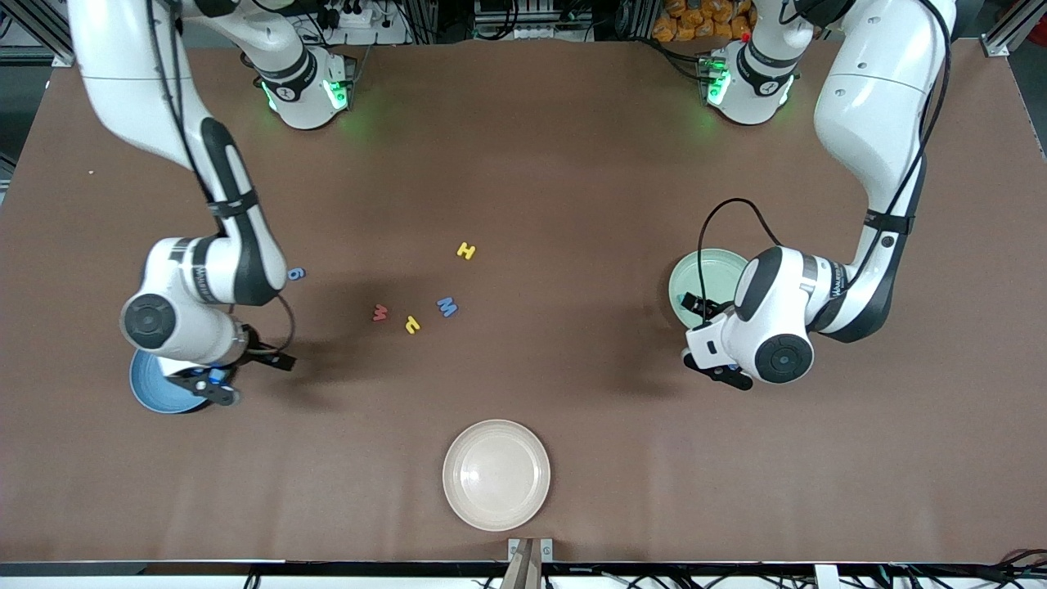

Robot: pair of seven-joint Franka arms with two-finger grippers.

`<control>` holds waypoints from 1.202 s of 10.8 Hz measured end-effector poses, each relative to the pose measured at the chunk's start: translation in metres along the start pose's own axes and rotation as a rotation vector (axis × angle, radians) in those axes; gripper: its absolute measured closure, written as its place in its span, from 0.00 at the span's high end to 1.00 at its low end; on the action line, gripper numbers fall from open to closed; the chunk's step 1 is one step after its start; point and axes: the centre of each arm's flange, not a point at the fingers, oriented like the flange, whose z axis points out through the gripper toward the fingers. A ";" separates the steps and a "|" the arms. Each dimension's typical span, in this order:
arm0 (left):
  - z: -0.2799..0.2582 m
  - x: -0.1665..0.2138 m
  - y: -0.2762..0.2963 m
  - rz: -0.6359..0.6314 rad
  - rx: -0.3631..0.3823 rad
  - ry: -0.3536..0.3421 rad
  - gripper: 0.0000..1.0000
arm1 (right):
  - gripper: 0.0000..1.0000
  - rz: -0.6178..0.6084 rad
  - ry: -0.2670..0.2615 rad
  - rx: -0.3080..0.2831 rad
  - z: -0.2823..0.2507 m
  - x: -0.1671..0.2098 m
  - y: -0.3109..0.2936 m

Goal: Sort upper and lower case letters into plates
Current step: 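Release the E on the blue plate while the left gripper releases the R, then grasp the pink w with the right gripper while the left gripper returns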

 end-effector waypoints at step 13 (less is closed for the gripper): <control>-0.015 -0.010 -0.002 -0.129 0.002 -0.006 1.00 | 1.00 -0.248 0.067 0.103 0.047 -0.146 -0.100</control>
